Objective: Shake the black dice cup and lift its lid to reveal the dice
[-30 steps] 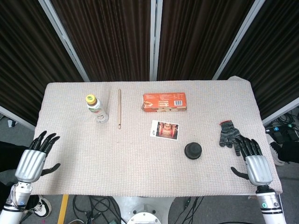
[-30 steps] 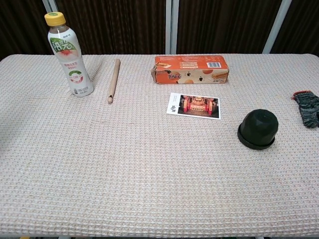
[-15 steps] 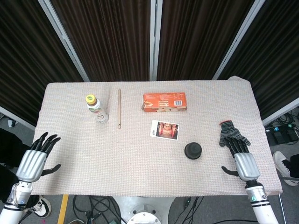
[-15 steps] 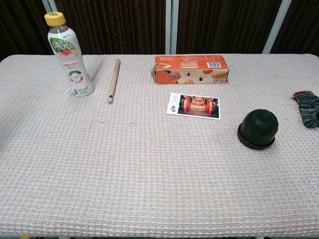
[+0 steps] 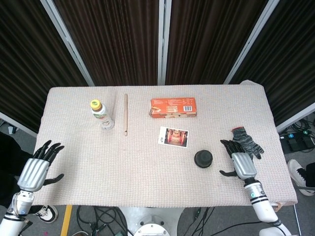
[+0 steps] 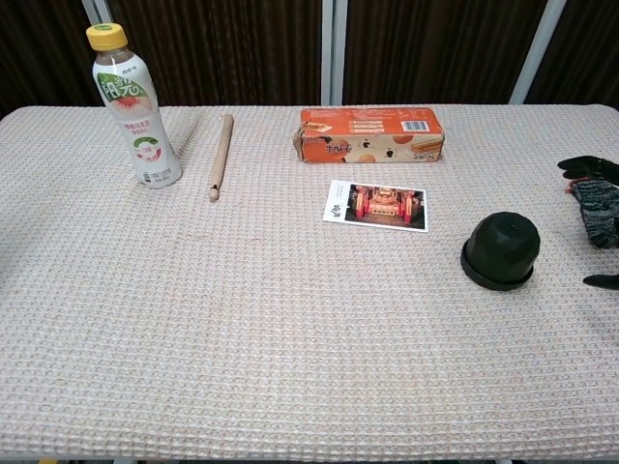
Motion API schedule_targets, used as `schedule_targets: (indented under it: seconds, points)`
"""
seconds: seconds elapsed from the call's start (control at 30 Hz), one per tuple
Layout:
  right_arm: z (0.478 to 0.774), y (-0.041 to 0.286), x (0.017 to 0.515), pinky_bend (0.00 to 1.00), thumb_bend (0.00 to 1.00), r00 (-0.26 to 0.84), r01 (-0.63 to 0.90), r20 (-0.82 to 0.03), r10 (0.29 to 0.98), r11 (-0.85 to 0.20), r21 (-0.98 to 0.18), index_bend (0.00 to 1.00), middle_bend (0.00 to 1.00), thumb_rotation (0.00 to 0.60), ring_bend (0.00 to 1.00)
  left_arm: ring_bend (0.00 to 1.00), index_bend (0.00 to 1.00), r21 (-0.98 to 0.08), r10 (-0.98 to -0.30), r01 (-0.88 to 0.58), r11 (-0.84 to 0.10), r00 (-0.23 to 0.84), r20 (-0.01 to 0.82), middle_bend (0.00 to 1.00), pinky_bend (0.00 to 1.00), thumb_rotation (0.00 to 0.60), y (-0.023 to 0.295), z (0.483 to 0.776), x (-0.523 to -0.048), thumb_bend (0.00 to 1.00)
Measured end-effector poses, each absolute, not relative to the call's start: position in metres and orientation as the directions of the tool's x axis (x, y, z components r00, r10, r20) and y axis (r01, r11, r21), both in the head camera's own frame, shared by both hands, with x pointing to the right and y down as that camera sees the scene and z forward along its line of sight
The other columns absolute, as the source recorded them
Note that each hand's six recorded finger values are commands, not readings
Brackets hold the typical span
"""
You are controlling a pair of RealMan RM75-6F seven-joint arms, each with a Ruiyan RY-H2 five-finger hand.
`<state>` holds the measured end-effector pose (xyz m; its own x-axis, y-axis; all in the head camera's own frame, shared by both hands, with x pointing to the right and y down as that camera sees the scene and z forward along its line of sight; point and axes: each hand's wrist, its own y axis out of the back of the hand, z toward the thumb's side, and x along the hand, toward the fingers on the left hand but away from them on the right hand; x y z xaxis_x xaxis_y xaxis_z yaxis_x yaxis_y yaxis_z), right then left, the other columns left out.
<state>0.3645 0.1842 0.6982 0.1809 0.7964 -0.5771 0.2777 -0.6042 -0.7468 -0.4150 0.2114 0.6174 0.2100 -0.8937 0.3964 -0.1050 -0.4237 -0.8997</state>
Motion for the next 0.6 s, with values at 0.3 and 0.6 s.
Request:
schedule_targets:
  seconds: [0.3,0.6]
  points:
    - [0.715,0.179,0.345,0.00,0.00,0.215,0.327,-0.635,0.742,-0.668,-0.669,0.00,0.10,0.600,0.00,0.00,0.15,-0.899,-0.893,-0.102,-0.425,0.209,0.399,0.12,0.19,0.600,0.211,0.616,-0.415,0.12]
    - [0.731,0.173,0.331,0.00,0.00,0.223,0.348,-0.662,0.715,-0.693,-0.631,0.00,0.14,0.600,0.00,0.00,0.15,-0.898,-0.893,-0.106,-0.426,0.209,0.399,0.12,0.19,0.600,0.211,0.616,-0.415,0.12]
